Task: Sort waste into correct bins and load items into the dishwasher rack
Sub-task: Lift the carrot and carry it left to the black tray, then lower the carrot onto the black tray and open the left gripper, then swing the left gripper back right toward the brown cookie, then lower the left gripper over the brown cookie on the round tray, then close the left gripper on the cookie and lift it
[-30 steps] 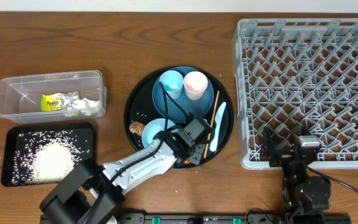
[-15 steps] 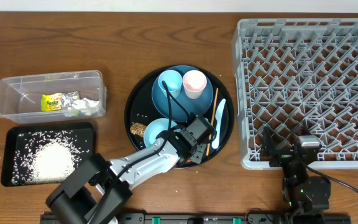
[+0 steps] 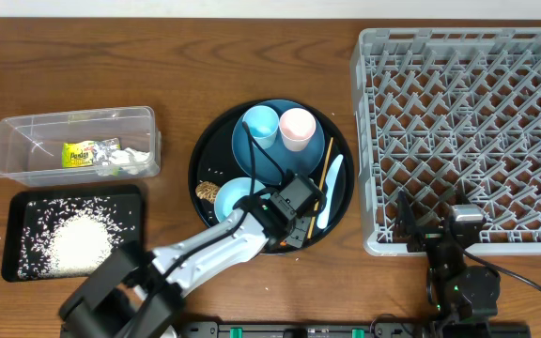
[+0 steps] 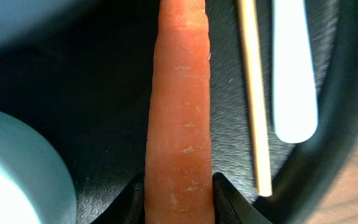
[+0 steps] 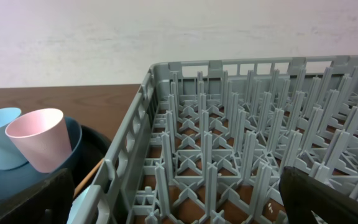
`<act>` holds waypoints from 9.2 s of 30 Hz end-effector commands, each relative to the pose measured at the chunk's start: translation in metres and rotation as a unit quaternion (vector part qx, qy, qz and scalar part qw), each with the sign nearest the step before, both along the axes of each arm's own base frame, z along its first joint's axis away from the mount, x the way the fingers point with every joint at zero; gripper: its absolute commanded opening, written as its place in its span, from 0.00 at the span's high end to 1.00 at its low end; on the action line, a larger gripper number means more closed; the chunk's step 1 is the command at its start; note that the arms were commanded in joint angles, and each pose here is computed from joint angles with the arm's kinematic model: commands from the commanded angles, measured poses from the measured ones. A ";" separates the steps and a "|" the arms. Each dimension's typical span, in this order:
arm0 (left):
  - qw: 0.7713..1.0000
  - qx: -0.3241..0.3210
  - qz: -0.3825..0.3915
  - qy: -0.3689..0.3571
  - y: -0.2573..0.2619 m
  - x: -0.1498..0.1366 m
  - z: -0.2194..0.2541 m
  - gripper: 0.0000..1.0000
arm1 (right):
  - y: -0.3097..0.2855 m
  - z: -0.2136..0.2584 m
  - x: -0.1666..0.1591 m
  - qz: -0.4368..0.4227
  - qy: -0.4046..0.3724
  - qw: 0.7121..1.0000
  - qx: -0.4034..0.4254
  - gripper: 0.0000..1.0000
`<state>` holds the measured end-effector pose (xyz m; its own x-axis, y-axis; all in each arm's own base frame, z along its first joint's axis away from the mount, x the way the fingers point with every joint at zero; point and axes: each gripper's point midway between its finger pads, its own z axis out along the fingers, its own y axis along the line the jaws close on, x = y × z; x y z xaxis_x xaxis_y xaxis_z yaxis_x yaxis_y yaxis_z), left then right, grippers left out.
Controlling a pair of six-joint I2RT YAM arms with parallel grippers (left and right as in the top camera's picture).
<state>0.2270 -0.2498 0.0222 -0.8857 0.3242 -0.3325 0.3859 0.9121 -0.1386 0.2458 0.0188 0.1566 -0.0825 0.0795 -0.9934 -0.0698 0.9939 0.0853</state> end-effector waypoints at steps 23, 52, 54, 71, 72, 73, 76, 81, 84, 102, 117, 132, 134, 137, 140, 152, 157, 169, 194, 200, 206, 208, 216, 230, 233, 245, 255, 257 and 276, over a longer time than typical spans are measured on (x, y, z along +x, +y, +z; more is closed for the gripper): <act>0.964 -0.114 0.178 -0.159 0.096 0.059 0.155 0.89 | -0.006 -0.002 0.000 -0.012 0.002 1.000 -0.007 0.01; 0.612 -0.020 0.788 -0.063 0.431 -0.047 0.115 0.90 | -0.006 -0.002 0.000 -0.012 0.002 1.000 -0.007 0.01; 0.602 -0.015 0.798 -0.040 0.438 -0.050 0.102 0.90 | -0.006 -0.002 0.000 -0.012 0.002 1.000 -0.007 0.01; 0.570 -0.033 0.821 0.008 0.469 -0.043 0.057 0.83 | -0.006 -0.002 0.000 -0.012 0.002 1.000 -0.007 0.01; 0.571 -0.036 0.820 0.006 0.470 -0.041 0.057 0.79 | -0.006 -0.002 0.000 -0.012 0.002 1.000 -0.007 0.01; 0.572 -0.039 0.820 0.004 0.470 -0.040 0.057 0.78 | -0.005 -0.002 0.000 -0.012 0.002 1.000 -0.007 0.01; 0.573 -0.042 0.818 0.001 0.470 -0.038 0.058 0.78 | -0.006 -0.002 0.000 -0.012 0.002 1.000 -0.007 0.01; 0.574 -0.046 0.818 0.007 0.468 -0.038 0.056 0.75 | -0.006 -0.002 0.000 -0.012 0.002 1.000 -0.007 0.01; 0.575 -0.048 0.817 0.013 0.466 -0.038 0.054 0.74 | -0.006 -0.002 0.000 -0.012 0.002 1.000 -0.007 0.01; 0.633 -0.174 0.755 -0.001 0.441 0.006 0.065 0.43 | -0.006 -0.002 0.000 -0.012 0.002 1.000 -0.007 0.01; 0.793 -0.234 0.561 -0.041 0.338 0.062 0.116 0.50 | -0.006 -0.002 0.000 -0.012 0.002 1.000 -0.007 0.01; 0.929 -0.027 0.367 -0.037 0.213 0.067 0.083 0.49 | -0.006 -0.002 0.000 -0.012 0.002 1.000 -0.007 0.01; 0.930 0.009 0.365 -0.044 0.212 0.066 0.077 0.49 | -0.006 -0.002 0.000 -0.012 0.002 1.000 -0.007 0.01; 0.935 0.050 0.350 -0.041 0.205 0.066 0.063 0.55 | -0.006 -0.002 0.000 -0.012 0.002 1.000 -0.007 0.01; 0.940 0.069 0.334 -0.018 0.197 0.063 0.045 0.62 | -0.006 -0.002 0.000 -0.012 0.002 1.000 -0.007 0.01; 0.946 0.039 0.319 0.056 0.175 0.054 0.017 0.90 | -0.006 -0.002 0.000 -0.012 0.002 1.000 -0.007 0.01; 0.950 -0.003 0.302 0.077 0.157 0.051 0.018 0.90 | -0.006 -0.002 0.000 -0.012 0.002 1.000 -0.007 0.01; 0.962 -0.097 0.218 0.132 0.115 0.038 0.025 0.90 | -0.006 -0.002 0.000 -0.012 0.002 1.000 -0.007 0.01; 0.923 -0.040 0.382 0.025 0.157 0.088 0.044 0.54 | -0.006 -0.002 0.000 -0.012 0.002 1.000 -0.007 0.01; 0.912 -0.037 0.408 0.026 0.161 0.088 0.041 0.47 | -0.006 -0.002 0.000 -0.012 0.002 1.000 -0.007 0.01; 0.903 -0.025 0.428 0.027 0.167 0.086 0.032 0.46 | -0.005 -0.002 0.000 -0.012 0.002 1.000 -0.007 0.01; 0.903 -0.022 0.428 0.031 0.167 0.085 0.029 0.46 | -0.006 -0.002 0.000 -0.012 0.002 1.000 -0.007 0.01; 0.887 -0.007 0.458 0.062 0.171 0.074 0.007 0.46 | -0.006 -0.002 0.000 -0.012 0.002 1.000 -0.007 0.01; 0.882 0.002 0.466 0.075 0.171 0.071 -0.004 0.46 | -0.005 -0.002 0.000 -0.012 0.002 1.000 -0.007 0.01; 0.880 0.004 0.469 0.078 0.171 0.069 -0.005 0.46 | -0.006 -0.002 0.000 -0.012 0.002 1.000 -0.007 0.01; 0.864 -0.011 0.497 0.078 0.170 0.072 -0.008 0.46 | -0.006 -0.002 0.000 -0.012 0.002 1.000 -0.007 0.01; 0.864 -0.011 0.496 0.084 0.169 0.069 -0.008 0.46 | -0.005 -0.002 0.000 -0.012 0.002 1.000 -0.007 0.01; 0.864 -0.010 0.496 0.084 0.169 0.069 -0.008 0.46 | -0.006 -0.002 0.000 -0.012 0.002 1.000 -0.007 0.01; 0.864 -0.005 0.496 0.090 0.170 0.066 -0.009 0.32 | -0.006 -0.002 0.000 -0.012 0.002 1.000 -0.007 0.01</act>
<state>0.2988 -0.0817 0.0198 -0.7621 -0.6246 -0.1706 -0.6060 0.7809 -0.1516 0.2458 0.0188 0.1566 -0.0825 0.0795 -0.9934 -0.0698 0.9939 0.0853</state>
